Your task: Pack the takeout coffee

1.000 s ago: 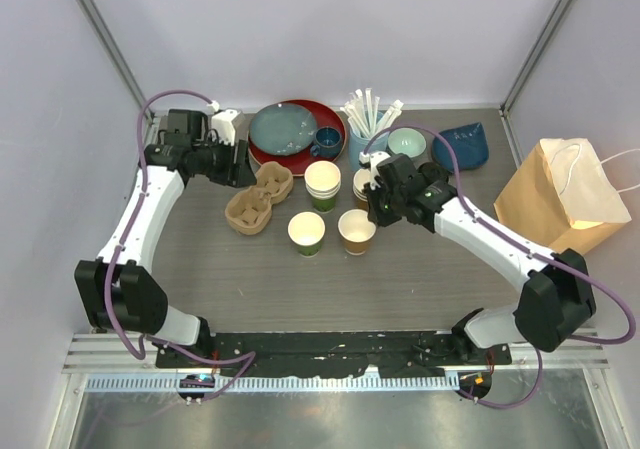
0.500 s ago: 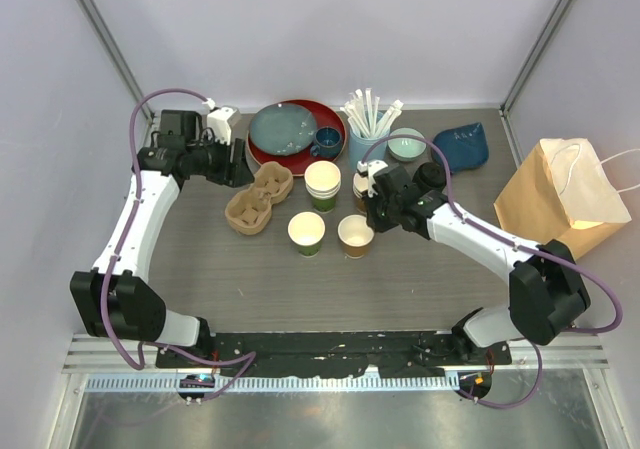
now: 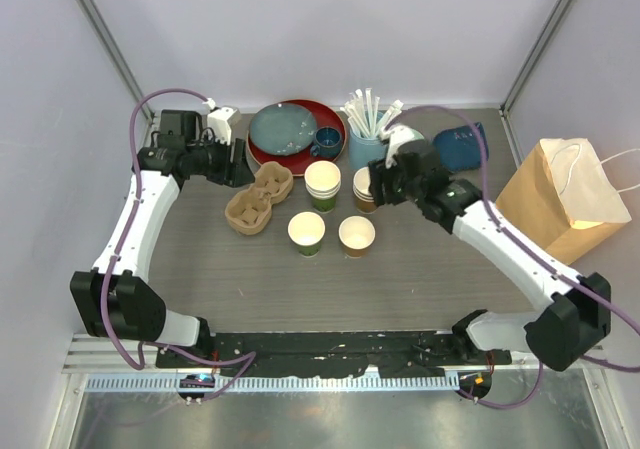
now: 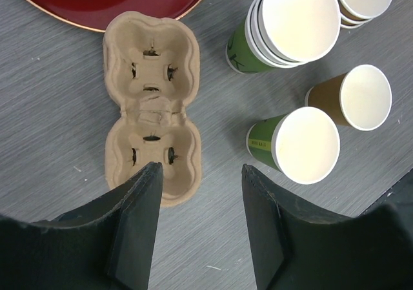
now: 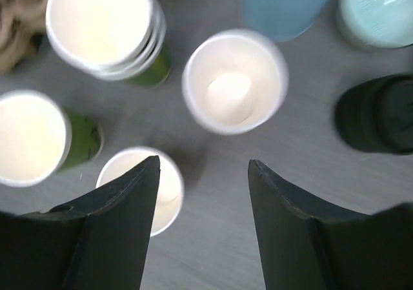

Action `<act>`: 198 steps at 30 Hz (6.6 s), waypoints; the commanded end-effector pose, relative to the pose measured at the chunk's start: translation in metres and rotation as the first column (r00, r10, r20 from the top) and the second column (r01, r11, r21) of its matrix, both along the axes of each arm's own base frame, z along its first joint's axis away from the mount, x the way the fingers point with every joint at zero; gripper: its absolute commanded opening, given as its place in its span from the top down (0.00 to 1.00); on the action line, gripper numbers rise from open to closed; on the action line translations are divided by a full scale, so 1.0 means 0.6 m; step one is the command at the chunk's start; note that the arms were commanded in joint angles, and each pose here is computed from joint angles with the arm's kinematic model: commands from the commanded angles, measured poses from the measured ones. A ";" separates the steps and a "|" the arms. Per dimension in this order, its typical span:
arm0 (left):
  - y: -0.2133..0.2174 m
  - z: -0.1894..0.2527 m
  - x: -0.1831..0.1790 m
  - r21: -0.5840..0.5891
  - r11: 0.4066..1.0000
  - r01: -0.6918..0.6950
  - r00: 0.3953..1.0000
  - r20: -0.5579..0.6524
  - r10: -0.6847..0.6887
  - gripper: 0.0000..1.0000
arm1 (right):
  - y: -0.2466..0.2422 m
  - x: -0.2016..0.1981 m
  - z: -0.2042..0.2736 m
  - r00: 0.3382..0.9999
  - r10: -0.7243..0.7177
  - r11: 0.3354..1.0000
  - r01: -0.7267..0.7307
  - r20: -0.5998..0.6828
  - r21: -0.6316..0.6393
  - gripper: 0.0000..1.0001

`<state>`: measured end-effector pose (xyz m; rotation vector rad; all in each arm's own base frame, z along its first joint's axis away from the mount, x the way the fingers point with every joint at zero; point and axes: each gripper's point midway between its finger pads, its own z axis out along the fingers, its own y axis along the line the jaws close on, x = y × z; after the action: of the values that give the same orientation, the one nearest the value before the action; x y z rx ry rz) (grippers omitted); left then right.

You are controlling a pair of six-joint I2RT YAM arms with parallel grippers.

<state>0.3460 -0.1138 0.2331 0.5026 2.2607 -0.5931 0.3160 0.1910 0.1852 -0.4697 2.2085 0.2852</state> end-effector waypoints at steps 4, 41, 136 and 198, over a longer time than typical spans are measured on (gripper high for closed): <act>-0.004 0.017 0.002 -0.020 0.999 0.036 0.998 0.055 -0.035 0.44 | -0.195 0.123 0.091 0.932 -0.337 0.942 0.335 0.136 0.032 0.46; -0.014 0.003 -0.004 -0.037 0.996 0.084 0.996 0.020 -0.084 0.44 | -0.250 0.218 -0.093 0.979 0.072 0.943 -0.129 -0.190 -0.305 0.61; 0.036 -0.011 -0.008 -0.082 0.996 0.018 0.999 -0.034 -0.021 0.44 | 0.318 -0.128 -0.046 0.658 0.607 0.695 -0.712 -0.445 -0.104 0.99; -0.075 -0.047 -0.117 -0.138 0.972 0.191 0.958 -0.191 -0.216 0.59 | 0.310 -0.085 0.033 0.884 0.434 0.896 -0.443 -0.175 -0.013 0.53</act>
<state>0.3045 -0.1369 0.2045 0.5521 2.3489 -0.8758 0.2465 0.3816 0.1781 -1.2986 2.3107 0.5430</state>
